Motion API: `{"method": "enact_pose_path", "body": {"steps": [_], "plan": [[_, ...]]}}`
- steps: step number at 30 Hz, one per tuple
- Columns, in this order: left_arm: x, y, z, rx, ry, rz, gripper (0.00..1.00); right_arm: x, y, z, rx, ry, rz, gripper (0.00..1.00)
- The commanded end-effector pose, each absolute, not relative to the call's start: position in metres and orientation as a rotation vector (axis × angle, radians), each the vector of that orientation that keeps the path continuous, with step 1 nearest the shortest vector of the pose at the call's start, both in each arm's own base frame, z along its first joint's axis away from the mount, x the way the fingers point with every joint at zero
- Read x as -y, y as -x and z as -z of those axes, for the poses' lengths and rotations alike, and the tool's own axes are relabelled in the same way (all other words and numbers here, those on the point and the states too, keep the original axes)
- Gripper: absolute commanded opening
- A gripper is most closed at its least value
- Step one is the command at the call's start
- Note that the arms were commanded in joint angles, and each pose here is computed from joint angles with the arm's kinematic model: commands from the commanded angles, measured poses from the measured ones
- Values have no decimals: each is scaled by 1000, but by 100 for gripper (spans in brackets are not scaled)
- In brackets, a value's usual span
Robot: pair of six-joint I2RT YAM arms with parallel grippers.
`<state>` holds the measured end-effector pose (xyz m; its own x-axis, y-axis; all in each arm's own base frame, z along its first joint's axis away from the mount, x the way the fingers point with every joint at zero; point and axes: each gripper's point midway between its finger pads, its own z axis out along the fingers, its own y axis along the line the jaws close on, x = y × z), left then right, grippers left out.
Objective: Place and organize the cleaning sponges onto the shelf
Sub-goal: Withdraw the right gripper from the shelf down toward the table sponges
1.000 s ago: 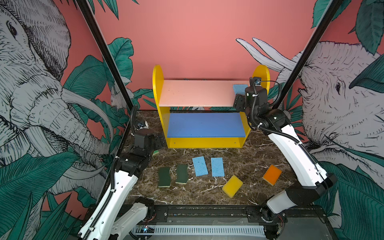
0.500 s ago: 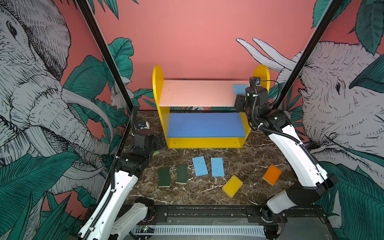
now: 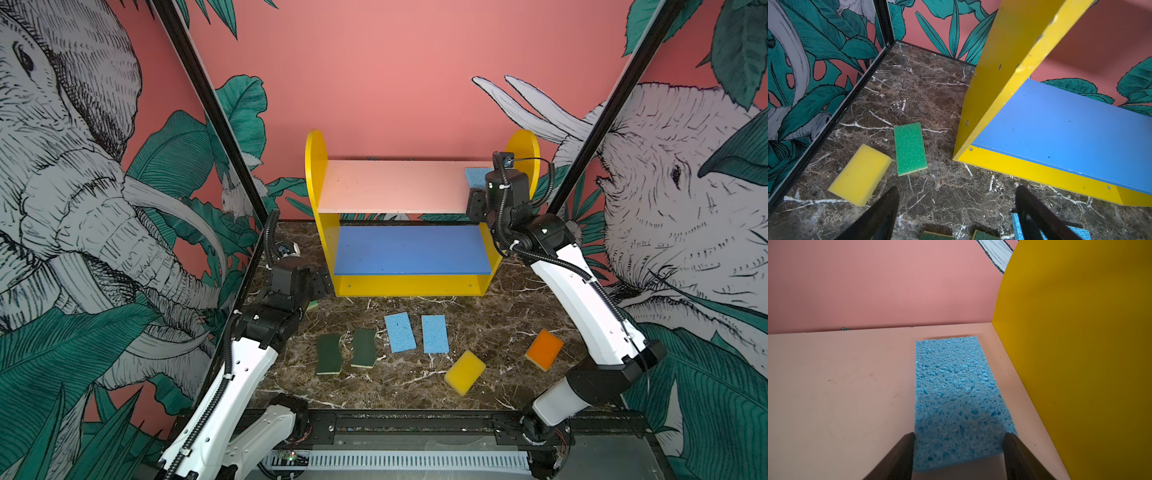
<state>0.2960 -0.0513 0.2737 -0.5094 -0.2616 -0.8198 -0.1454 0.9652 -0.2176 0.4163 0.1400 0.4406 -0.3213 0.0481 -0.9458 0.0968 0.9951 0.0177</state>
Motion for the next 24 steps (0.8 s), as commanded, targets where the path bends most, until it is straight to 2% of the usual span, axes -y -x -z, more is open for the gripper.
{"method": "enact_pose_path", "body": {"steps": [1, 9, 19, 22, 24], "plan": [[52, -297, -276, -2102, 286, 149, 89, -139, -416, -454, -1863, -120, 14, 69], [52, -295, -279, -2094, 288, 159, 88, -146, -395, -468, -1835, -122, -103, 69], [54, -295, -279, -2102, 277, 160, 89, -140, -366, -473, -1820, -102, -73, 74], [52, -294, -278, -2113, 266, 143, 89, -145, -361, -467, -1845, -47, -46, 78], [49, -291, -276, -2121, 263, 119, 89, -147, -358, -461, -1871, -13, -21, 85]]}}
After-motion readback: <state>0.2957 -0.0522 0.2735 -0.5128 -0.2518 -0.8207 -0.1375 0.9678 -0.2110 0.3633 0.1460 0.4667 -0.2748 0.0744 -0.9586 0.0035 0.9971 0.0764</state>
